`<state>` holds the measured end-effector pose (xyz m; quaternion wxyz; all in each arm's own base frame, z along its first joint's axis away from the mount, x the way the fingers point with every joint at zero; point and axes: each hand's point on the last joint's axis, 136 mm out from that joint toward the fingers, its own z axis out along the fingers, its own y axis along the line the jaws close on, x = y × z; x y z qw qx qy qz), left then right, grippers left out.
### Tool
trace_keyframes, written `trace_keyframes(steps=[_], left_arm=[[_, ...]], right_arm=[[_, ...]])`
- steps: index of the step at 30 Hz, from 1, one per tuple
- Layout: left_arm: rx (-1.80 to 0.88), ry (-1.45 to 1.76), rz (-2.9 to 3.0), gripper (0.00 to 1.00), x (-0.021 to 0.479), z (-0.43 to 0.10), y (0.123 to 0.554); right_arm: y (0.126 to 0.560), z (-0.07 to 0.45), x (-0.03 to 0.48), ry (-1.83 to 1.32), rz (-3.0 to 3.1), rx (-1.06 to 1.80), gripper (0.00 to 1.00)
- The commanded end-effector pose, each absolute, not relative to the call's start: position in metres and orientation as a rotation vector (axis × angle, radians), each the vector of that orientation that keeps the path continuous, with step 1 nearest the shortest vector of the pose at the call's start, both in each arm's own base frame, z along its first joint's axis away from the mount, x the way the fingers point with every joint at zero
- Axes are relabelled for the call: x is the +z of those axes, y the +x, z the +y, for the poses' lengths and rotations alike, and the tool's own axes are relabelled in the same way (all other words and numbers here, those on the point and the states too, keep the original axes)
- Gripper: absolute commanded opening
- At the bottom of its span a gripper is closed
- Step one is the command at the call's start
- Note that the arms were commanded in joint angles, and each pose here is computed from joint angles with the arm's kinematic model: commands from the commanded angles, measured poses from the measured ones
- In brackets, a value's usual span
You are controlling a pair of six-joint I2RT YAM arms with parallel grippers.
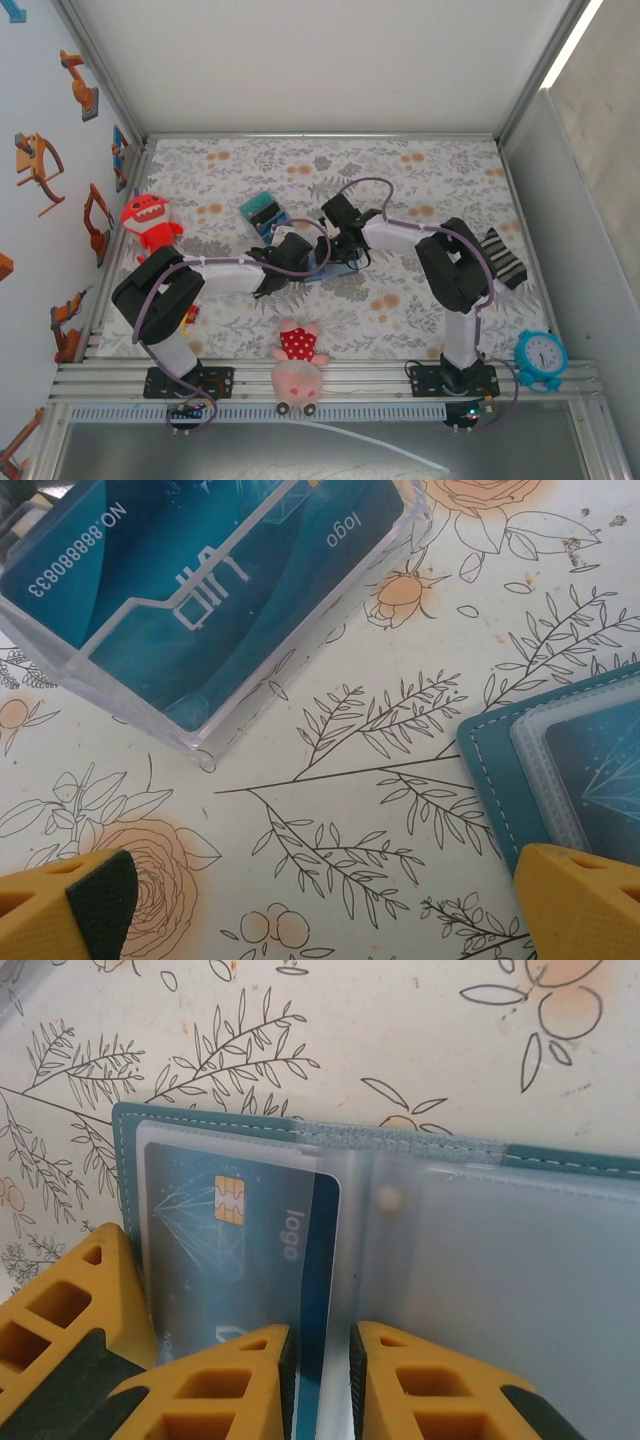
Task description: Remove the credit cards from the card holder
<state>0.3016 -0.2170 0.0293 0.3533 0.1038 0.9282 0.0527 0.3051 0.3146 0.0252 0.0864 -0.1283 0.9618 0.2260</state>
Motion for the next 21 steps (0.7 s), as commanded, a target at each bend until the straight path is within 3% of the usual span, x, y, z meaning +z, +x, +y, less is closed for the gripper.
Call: trace_keyframes(steps=[1, 10, 21], left_arm=[[0.177, 0.257, 2.431, 0.97, 0.027, -0.206, 0.293], [0.116, 0.264, 2.484, 0.97, 0.019, -0.213, 0.286], [0.116, 0.269, 2.497, 0.97, 0.018, -0.214, 0.285]], right_arm=[[0.304, 0.312, 0.030, -0.351, 2.884, 0.679, 0.21], [0.305, 0.315, 0.045, -0.341, 2.844, 0.728, 0.18], [0.303, 0.308, 0.025, -0.323, 2.895, 0.691, 0.19]])
